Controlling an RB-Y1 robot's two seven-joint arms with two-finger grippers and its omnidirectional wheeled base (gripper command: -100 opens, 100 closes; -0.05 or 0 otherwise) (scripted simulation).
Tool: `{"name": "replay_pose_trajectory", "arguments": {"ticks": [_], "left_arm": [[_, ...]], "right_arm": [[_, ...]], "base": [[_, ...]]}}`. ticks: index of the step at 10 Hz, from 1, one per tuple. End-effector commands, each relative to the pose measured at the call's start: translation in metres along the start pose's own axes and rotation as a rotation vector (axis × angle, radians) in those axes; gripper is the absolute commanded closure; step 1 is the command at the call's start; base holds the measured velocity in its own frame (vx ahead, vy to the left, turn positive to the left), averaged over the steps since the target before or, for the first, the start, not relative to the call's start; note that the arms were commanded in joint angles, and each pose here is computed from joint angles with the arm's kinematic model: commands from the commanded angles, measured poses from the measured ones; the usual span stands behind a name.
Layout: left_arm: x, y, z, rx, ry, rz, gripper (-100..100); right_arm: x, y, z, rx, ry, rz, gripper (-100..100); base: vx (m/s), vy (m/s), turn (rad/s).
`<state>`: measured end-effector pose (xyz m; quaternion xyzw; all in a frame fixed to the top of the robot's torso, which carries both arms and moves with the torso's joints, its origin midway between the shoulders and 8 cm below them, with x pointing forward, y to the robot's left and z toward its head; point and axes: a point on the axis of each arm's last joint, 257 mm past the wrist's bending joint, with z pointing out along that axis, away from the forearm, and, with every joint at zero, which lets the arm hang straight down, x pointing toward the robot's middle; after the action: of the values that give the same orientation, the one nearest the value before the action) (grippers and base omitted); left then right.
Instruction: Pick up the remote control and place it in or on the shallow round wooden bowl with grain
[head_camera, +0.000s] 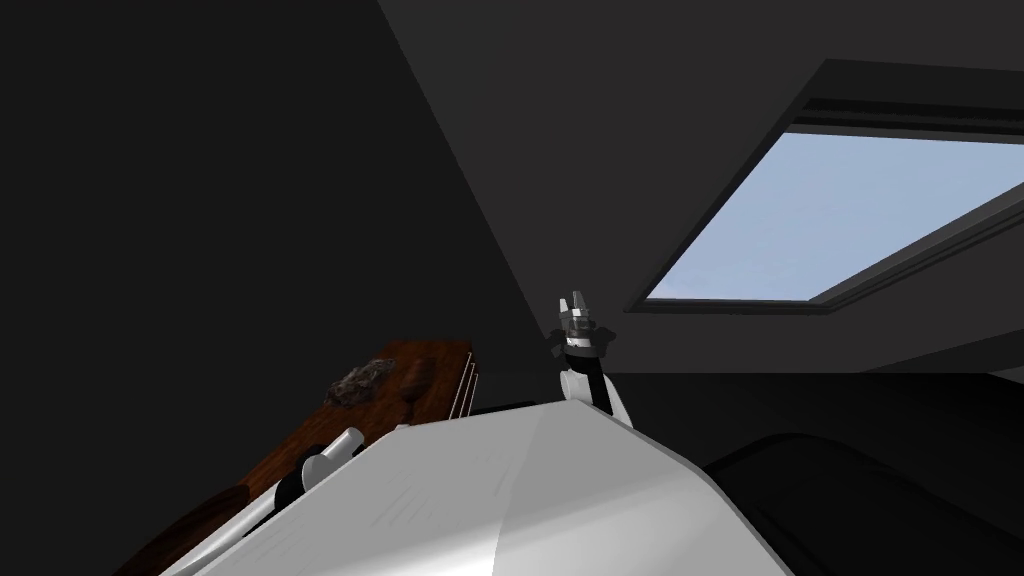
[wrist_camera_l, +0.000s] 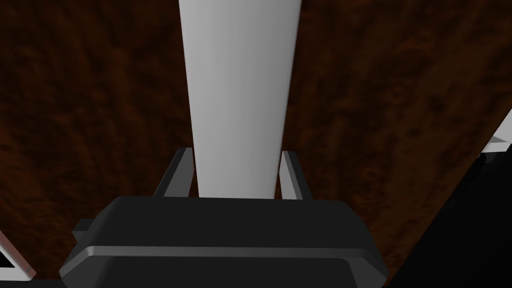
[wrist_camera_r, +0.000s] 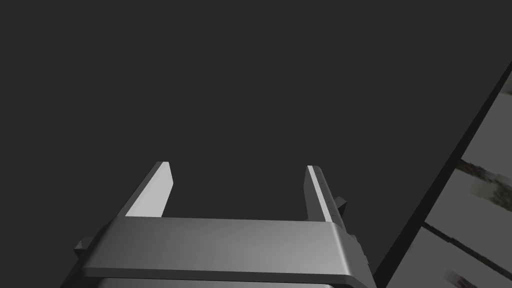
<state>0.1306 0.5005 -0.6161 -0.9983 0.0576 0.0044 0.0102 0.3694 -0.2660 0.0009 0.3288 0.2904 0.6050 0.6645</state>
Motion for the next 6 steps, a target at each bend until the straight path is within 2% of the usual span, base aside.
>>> {"name": "replay_pose_trajectory", "arguments": {"ticks": [1, 2, 4, 5, 6], "left_arm": [[0.0, 0.0, 0.0, 0.0, 0.0, 0.0, 0], [0.0, -0.01, -0.007, 0.002, -0.002, -0.006, 100], [0.0, -0.01, -0.007, 0.002, -0.002, -0.006, 100], [0.0, -0.022, -0.016, 0.001, -0.005, -0.016, 100], [0.004, -0.028, -0.018, 0.015, 0.003, -0.014, 100]], "right_arm": [[0.0, 0.0, 0.0, 0.0, 0.0, 0.0, 0], [0.0, 0.0, 0.0, 0.0, 0.0, 0.0, 0], [0.0, 0.0, 0.0, 0.0, 0.0, 0.0, 0], [0.0, 0.0, 0.0, 0.0, 0.0, 0.0, 0], [0.0, 0.0, 0.0, 0.0, 0.0, 0.0, 0]], "base": [[0.0, 0.0, 0.0], [-0.023, -0.04, -0.06], [-0.021, -0.035, -0.019], [-0.027, -0.041, -0.058], [-0.029, -0.038, -0.022]]}}
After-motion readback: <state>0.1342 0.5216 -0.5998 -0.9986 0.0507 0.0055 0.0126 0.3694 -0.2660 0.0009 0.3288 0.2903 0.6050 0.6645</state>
